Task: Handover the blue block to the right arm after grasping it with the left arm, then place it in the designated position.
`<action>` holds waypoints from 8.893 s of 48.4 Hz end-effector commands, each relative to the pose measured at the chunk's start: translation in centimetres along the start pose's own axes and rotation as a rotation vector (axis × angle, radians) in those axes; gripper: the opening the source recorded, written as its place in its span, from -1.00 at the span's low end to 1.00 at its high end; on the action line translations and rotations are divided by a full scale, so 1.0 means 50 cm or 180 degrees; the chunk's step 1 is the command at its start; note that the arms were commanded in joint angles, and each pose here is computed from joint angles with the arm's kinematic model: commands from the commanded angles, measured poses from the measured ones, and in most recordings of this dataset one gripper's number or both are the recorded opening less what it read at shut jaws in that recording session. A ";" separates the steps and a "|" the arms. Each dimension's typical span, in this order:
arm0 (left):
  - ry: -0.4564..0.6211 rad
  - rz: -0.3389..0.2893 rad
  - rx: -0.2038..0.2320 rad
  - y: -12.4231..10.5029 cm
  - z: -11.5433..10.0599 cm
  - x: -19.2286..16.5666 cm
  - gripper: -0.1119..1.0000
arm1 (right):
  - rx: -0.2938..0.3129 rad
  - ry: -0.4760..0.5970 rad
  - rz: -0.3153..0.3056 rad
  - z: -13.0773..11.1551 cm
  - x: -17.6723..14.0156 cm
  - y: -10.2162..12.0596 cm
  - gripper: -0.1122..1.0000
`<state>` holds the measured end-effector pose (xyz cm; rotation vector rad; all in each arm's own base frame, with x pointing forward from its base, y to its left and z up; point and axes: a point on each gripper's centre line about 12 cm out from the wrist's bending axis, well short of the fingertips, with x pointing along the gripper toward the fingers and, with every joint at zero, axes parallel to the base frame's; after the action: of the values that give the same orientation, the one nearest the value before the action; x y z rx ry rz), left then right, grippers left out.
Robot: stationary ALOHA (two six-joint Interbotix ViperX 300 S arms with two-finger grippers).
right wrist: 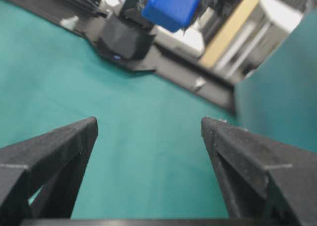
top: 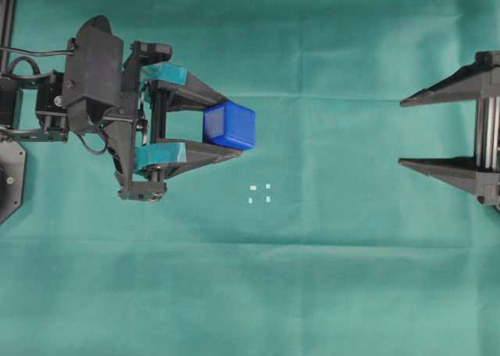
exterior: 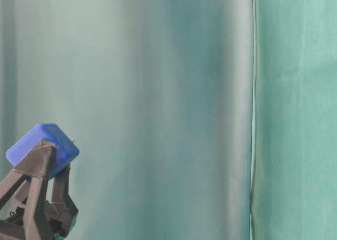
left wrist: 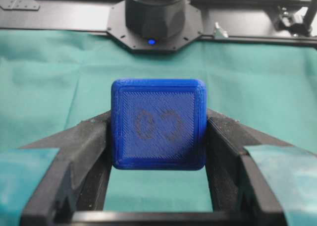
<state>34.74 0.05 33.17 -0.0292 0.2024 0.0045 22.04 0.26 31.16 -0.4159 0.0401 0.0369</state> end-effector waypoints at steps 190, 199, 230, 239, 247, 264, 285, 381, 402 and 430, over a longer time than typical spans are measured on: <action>-0.0048 -0.0016 -0.0031 -0.004 0.019 -0.009 0.04 | -0.2780 -0.0064 0.0264 0.092 0.390 -0.051 0.86; -0.0048 -0.0016 -0.0031 -0.004 0.019 -0.009 0.04 | -0.2780 -0.0064 0.0264 0.092 0.395 -0.051 0.86; 0.0010 -0.0014 -0.0031 -0.004 0.015 -0.010 0.04 | -0.2802 0.0236 0.0268 0.077 0.395 -0.064 0.20; 0.0015 -0.0019 -0.0025 -0.005 0.015 -0.010 0.04 | -0.2803 0.0267 0.0268 0.076 0.395 -0.066 0.20; 0.0015 -0.0019 -0.0025 -0.005 0.014 -0.008 0.04 | -0.2799 0.0301 0.0275 0.073 0.395 -0.066 0.20; -0.0021 -0.0101 -0.0014 -0.023 0.024 -0.009 0.09 | -0.2794 0.0298 0.0271 0.074 0.394 -0.066 0.20; -0.0021 -0.0101 -0.0019 -0.023 0.024 -0.009 0.99 | -0.2784 0.0301 0.0275 0.073 0.394 -0.066 0.20; 0.0022 -0.0095 0.0010 -0.020 0.016 -0.065 0.99 | 0.1299 0.0386 0.0147 0.087 0.261 -0.020 0.18; 0.0022 -0.0090 0.0009 -0.019 0.016 -0.065 0.99 | 0.1668 0.0419 0.0096 0.089 0.253 -0.024 0.18; 0.0018 -0.0095 0.0010 -0.020 0.017 -0.065 0.99 | 0.1676 0.0457 0.0080 0.088 0.253 -0.026 0.18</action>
<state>31.66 -0.83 33.66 -0.0320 0.2367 -0.0219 35.13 1.16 33.79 0.1022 0.2282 0.0158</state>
